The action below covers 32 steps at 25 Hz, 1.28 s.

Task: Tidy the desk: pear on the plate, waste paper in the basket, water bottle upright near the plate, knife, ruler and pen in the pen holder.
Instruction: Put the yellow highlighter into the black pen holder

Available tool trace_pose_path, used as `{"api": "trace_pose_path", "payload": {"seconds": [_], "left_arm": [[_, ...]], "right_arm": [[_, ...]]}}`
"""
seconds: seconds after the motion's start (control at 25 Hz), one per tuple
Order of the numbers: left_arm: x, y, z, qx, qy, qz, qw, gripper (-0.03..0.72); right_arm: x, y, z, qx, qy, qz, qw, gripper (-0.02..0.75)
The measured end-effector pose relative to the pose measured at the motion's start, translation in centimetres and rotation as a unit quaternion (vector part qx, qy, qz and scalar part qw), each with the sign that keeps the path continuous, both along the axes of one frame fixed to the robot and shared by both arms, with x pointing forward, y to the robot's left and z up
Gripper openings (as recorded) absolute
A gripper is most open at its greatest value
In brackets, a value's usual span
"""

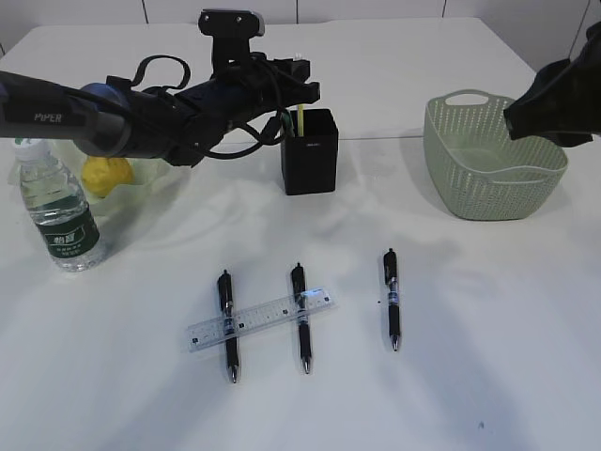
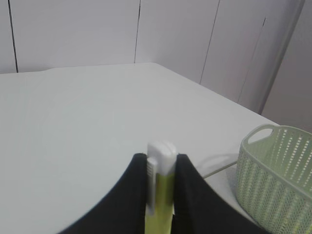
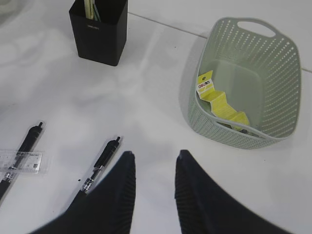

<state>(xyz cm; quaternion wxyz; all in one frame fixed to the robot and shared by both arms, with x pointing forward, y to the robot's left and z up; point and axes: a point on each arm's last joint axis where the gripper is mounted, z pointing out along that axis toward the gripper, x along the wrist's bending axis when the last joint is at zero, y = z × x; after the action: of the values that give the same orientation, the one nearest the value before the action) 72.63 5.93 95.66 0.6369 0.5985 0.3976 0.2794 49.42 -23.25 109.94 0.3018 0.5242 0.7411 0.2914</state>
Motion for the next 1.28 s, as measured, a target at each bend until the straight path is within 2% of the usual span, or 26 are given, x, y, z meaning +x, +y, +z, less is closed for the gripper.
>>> {"api": "trace_pose_path", "payload": {"seconds": [0.12, 0.4, 1.28], "left_arm": [[-0.04, -0.06, -0.03, 0.007, -0.003, -0.004, 1.0, 0.085], [-0.28, -0.41, -0.15, 0.045, -0.02, -0.029, 0.998, 0.085], [-0.28, -0.4, -0.33, 0.055, -0.014, -0.029, 0.998, 0.085]], "right_arm": [[0.0, 0.0, 0.0, 0.0, 0.0, 0.0, 1.0, 0.242], [0.0, 0.0, 0.01, 0.0, 0.0, 0.0, 1.0, 0.242], [0.01, 0.01, 0.02, 0.0, -0.001, 0.0, 1.0, 0.242]]}}
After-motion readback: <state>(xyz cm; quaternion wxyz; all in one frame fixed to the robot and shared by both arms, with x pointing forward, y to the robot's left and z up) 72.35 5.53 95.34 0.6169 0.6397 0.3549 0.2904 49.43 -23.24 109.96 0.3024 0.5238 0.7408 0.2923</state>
